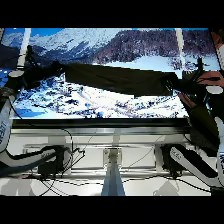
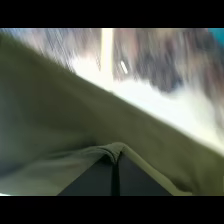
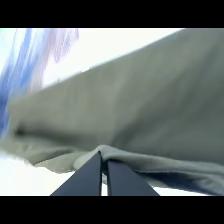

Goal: Fold the clothes and pants, and hang the long-sleeved shirts on hangers.

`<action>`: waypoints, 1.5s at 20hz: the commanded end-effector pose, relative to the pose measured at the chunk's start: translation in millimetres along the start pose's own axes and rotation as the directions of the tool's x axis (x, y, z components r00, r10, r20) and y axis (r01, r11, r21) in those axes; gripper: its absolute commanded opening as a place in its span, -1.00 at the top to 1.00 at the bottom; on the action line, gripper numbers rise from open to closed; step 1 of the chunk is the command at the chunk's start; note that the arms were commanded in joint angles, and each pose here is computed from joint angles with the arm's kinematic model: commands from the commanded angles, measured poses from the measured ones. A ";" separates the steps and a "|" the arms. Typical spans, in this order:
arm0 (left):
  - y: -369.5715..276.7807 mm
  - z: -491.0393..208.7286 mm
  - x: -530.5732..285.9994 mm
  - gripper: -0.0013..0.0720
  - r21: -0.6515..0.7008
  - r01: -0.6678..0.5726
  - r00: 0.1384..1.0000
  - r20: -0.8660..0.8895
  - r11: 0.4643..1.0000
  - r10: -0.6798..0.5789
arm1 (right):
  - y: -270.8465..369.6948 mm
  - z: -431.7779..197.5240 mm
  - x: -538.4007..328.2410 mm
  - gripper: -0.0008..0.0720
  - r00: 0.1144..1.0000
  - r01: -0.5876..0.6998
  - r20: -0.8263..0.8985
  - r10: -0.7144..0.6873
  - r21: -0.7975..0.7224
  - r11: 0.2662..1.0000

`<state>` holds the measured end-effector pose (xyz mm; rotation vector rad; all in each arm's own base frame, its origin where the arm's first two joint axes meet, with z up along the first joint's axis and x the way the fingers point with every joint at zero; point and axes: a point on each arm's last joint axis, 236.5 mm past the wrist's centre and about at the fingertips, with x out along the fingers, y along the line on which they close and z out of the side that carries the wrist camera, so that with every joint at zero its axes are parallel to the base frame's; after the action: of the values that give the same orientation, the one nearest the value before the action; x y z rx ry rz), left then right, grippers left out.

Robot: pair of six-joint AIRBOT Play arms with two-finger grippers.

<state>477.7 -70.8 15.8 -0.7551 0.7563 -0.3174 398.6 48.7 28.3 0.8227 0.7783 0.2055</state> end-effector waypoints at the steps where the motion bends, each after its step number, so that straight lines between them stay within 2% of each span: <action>1: 7.6 30.5 21.7 0.94 -0.028 -0.093 0.985 0.144 0.995 0.097 | -18.2 56.1 16.6 0.95 0.972 0.096 0.207 -0.110 0.077 0.992; 6: 24.0 28.6 72.6 0.93 -0.032 -0.099 0.991 0.087 0.995 0.102 | -47.2 78.1 60.6 0.94 0.971 0.134 0.176 -0.159 0.147 0.980; 7: 25.9 25.0 79.7 0.64 -0.033 -0.096 0.993 0.071 0.995 0.098 | -54.2 81.3 67.4 0.72 0.969 0.146 0.176 -0.173 0.153 0.977; 8: 25.2 19.0 84.4 -0.46 -0.035 -0.083 0.995 0.045 0.996 0.085 | -59.4 79.7 74.0 -0.08 0.971 0.153 0.161 -0.178 0.159 0.975; 9: 25.0 15.6 85.7 -0.99 -0.032 -0.078 0.996 0.032 0.996 0.079 | -62.3 77.0 77.6 -0.86 0.973 0.156 0.147 -0.180 0.162 0.974; 10: 24.5 13.4 84.2 -1.00 -0.002 -0.073 0.997 0.017 0.997 0.073 | -63.5 74.8 78.8 -0.94 0.974 0.159 0.139 -0.181 0.157 0.975; 14: 41.2 10.9 63.6 -1.00 0.005 -0.049 0.997 -0.062 0.999 0.049 | -66.0 57.0 79.2 -0.94 0.979 0.195 0.057 -0.197 0.035 0.980; 19: 110.6 -6.2 16.9 -1.00 -0.006 -0.231 0.937 -0.272 0.973 0.220 | -69.8 38.6 78.8 -0.93 0.977 0.212 -0.020 -0.213 -0.043 0.976; 23: 107.8 -36.0 24.4 -1.00 -0.026 -0.176 0.882 -0.449 0.984 0.146 | -68.8 36.3 79.0 -0.93 0.977 0.207 -0.030 -0.209 -0.043 0.977; 27: 105.8 -56.9 58.1 -0.99 0.022 -0.133 0.865 -0.485 0.991 0.127 | -57.1 18.3 78.8 -0.93 0.978 0.159 -0.118 -0.170 -0.097 0.982; 28: 100.1 -54.9 65.8 -0.91 0.053 -0.105 0.877 -0.465 0.993 0.118 | -49.9 16.8 78.3 -0.92 0.979 0.133 -0.137 -0.153 -0.142 0.981; 29: 93.9 -50.5 73.6 -0.58 0.080 -0.085 0.893 -0.437 0.993 0.111 | -42.6 17.7 78.1 -0.92 0.979 0.111 -0.147 -0.138 -0.180 0.977; 30: 89.4 -45.5 80.0 -0.07 0.080 -0.083 0.906 -0.409 0.993 0.109 | -33.3 20.1 78.8 -0.91 0.981 0.092 -0.150 -0.124 -0.201 0.975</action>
<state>486.7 -58.4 -107.9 -0.6347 1.2280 -0.3873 466.7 34.4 -40.5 0.6454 0.9219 0.1525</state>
